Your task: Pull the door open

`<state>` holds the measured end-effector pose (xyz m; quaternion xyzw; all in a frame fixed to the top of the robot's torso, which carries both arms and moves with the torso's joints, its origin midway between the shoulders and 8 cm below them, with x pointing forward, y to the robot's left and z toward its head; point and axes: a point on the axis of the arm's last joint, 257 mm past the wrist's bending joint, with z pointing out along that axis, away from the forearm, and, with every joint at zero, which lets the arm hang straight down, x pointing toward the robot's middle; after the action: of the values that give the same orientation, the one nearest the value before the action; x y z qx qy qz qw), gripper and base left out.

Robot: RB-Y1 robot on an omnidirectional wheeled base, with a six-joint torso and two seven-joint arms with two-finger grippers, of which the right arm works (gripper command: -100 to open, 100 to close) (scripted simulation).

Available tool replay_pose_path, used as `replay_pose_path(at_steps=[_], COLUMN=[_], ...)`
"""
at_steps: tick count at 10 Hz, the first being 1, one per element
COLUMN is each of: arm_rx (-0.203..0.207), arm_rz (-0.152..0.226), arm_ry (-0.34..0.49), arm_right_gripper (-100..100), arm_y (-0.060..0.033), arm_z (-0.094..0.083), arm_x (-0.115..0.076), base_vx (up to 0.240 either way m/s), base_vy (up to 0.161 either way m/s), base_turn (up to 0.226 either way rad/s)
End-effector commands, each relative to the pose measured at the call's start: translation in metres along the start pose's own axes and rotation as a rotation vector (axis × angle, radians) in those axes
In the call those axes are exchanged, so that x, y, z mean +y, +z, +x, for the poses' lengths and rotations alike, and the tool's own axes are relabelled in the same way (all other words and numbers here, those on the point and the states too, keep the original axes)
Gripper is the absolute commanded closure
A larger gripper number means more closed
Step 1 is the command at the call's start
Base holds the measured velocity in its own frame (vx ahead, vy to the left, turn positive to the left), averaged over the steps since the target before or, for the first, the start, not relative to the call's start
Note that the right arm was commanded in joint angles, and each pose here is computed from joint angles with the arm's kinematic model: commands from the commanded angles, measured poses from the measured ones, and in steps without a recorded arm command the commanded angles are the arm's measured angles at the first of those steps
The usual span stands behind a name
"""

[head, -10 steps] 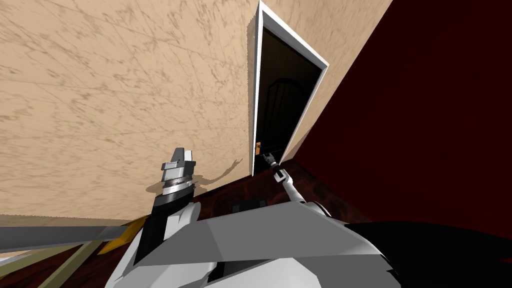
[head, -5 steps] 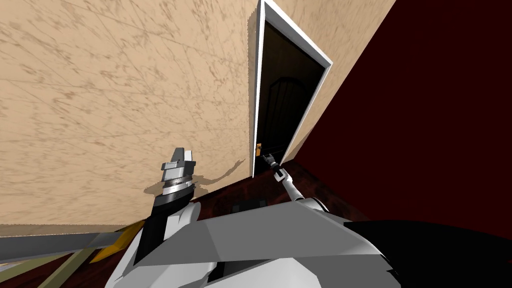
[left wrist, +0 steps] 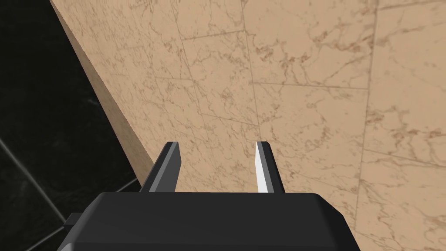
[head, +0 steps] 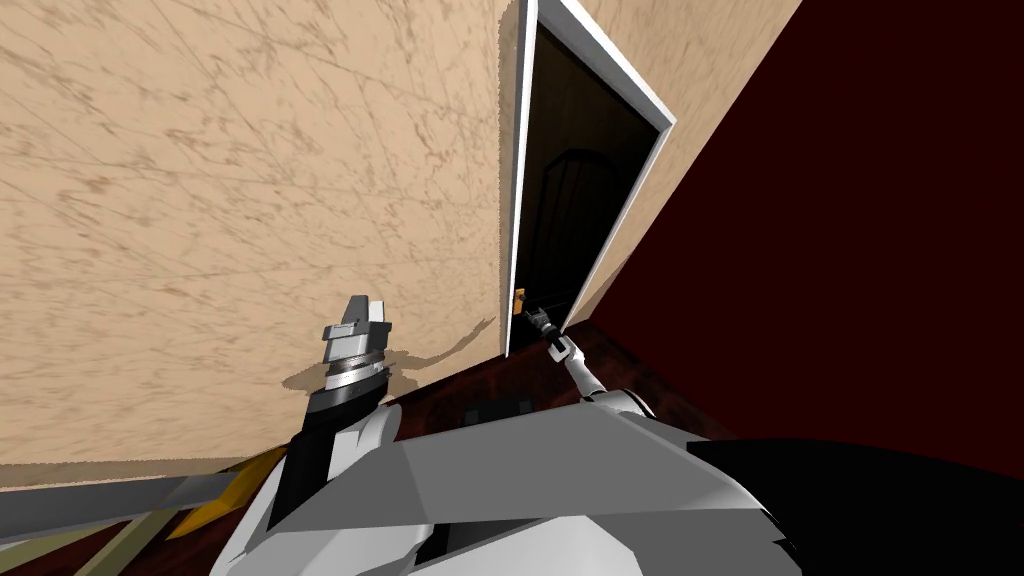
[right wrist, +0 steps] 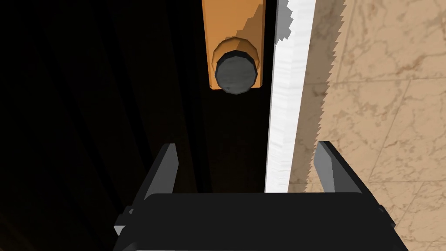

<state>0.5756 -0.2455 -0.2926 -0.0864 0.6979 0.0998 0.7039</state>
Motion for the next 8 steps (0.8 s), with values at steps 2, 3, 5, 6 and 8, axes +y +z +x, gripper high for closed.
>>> replay_pose_path(at_steps=[2,3,5,6,8], arm_rx=[0.001,0.002,0.003,0.004,0.004], arm_rz=[0.009,0.015,0.028,0.034,0.043], arm_ry=[0.000,0.000,0.000,0.000,0.000], arm_right_gripper=[-100,-100,-100,-100,-100], arm_y=[-0.0025,-0.0040,-0.0075,-0.0091,-0.0117], arm_z=[0.001,0.001,0.002,0.002,0.003], arm_x=[-0.007,-0.011,-0.020,-0.025,-0.031], base_vx=[0.145,0.185,0.204,0.195,0.192], base_vy=[0.041,0.065,0.076,0.065,0.047], base_turn=[0.047,0.050,0.067,0.045,0.048])
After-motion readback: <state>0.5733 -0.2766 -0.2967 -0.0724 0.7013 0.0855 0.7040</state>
